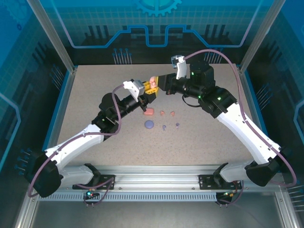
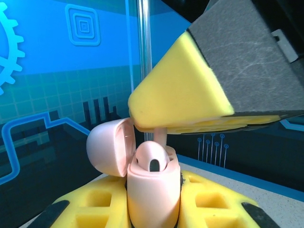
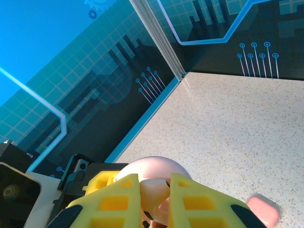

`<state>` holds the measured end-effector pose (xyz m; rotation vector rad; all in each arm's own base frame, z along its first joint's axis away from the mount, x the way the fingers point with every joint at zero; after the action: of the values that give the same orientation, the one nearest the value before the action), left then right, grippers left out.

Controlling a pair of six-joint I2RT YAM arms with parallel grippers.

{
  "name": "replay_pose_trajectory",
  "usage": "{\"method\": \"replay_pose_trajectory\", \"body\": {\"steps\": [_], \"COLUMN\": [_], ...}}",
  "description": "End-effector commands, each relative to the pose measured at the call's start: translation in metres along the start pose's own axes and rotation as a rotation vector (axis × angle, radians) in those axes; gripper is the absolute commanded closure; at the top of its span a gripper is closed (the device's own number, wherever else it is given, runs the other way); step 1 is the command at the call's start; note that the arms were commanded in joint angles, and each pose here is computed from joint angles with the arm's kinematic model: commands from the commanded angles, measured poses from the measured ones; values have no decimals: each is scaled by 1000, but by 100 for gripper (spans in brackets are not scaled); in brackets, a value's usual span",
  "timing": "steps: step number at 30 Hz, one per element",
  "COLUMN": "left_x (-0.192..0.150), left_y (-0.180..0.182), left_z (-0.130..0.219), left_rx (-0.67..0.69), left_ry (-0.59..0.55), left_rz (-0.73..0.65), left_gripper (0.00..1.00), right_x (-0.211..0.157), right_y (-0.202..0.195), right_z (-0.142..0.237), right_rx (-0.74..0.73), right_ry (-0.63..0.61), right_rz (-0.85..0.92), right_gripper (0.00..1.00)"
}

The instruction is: Insert wireless bluetooth earbuds into charging case

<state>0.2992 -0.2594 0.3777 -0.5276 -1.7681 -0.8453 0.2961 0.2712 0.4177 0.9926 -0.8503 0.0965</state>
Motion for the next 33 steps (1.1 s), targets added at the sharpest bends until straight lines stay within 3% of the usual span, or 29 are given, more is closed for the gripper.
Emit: {"method": "replay_pose_trajectory", "body": {"steps": [1,7,15,21,26,33], "left_x": [41,40,38,36,31,16], "left_y": [8,6,5,4,0,-10], "left_z": [0,0,-2,-2,-1,0], "left_rx": [28,24,19,17,-3,-52], "left_ry": [-126,-123,-120,-114,-95,-49], "left_rz": [-15,-9,-6,-4,3,46], "left_gripper": [100,100,100,100,100,100], "right_x": [-22,-22,3,28,49,45], "right_y": [-1,1,16,27,10,-21], "right_z": [5,5,20,48,54,10], "right_rx": [-2,2,5,-8,-80,-237], "right_ry": [71,74,-16,-111,-124,82], "right_rz": [3,4,17,30,-14,-15], "right_gripper": [82,74,46,35,35,36]}}
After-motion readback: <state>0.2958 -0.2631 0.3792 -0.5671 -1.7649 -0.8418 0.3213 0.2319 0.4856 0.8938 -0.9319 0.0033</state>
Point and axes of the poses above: each hand's point on the last joint's axis, 136 mm out from that joint toward the fingers, its own z axis back along the fingers, its own y axis along the line the jaws close on, x = y × z, the point moved 2 cm from there along z, back along the fingers, and after that the axes turned 15 degrees about -z, right-handed, at the moved point
